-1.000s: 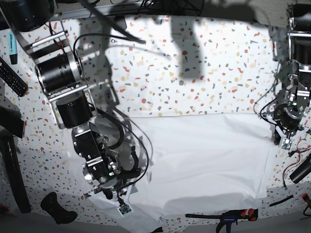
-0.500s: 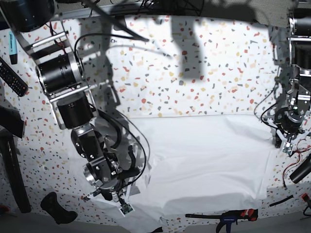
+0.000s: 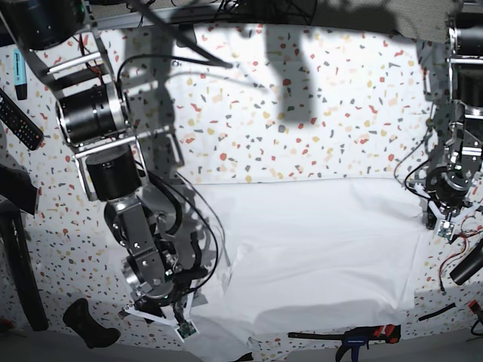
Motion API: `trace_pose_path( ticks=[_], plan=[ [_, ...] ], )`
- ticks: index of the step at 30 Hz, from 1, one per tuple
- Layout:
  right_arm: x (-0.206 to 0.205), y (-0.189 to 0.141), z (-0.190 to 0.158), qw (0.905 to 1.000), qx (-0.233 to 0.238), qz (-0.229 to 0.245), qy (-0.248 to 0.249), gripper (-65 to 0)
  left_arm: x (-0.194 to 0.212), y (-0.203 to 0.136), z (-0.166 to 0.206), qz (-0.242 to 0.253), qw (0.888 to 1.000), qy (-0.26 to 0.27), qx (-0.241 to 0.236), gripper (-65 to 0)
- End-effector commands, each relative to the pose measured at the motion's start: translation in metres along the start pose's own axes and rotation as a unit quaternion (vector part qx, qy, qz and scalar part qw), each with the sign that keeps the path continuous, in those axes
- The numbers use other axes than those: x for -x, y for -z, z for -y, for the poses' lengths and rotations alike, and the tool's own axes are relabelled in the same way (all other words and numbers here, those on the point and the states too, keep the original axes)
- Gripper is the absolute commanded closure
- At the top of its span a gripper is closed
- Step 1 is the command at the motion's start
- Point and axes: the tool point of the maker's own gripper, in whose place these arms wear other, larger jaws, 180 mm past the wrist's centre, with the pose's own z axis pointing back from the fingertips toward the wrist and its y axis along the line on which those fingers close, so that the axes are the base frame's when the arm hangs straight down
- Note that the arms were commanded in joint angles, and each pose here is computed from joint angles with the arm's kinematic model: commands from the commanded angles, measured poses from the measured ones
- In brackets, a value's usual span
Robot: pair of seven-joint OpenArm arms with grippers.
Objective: Fold the T-shirt properly
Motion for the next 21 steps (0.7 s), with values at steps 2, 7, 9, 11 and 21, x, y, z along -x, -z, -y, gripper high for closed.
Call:
trace_pose_path(
  ticks=[2,7,9,11,21],
  plan=[
    [-0.050,-0.005,0.038,0.9978,0.037,0.053,0.012,-25.9,-0.024,0.001,-0.016,0.033,0.999,0.001,-0.010,0.0],
    [-0.084,-0.011,0.056,0.9945,0.022,0.067,0.078,-25.9,-0.024,0.001,-0.016,0.033,0.999,0.001,-0.010,0.0],
    [-0.087,-0.012,0.059,0.9938,0.012,0.052,0.097,-25.9,-0.024,0.001,-0.016,0.033,0.999,0.001,-0.010,0.0],
    [-0.086,-0.013,0.059,0.9939,0.010,0.045,0.100,-25.9,-0.024,0.001,-0.016,0.033,0.999,0.001,-0.010,0.0],
    [-0.054,-0.009,0.037,0.9923,-0.022,-0.017,0.121,-25.9,-0.027,0.001,-0.016,0.042,0.999,0.001,-0.010,0.0]
  ],
)
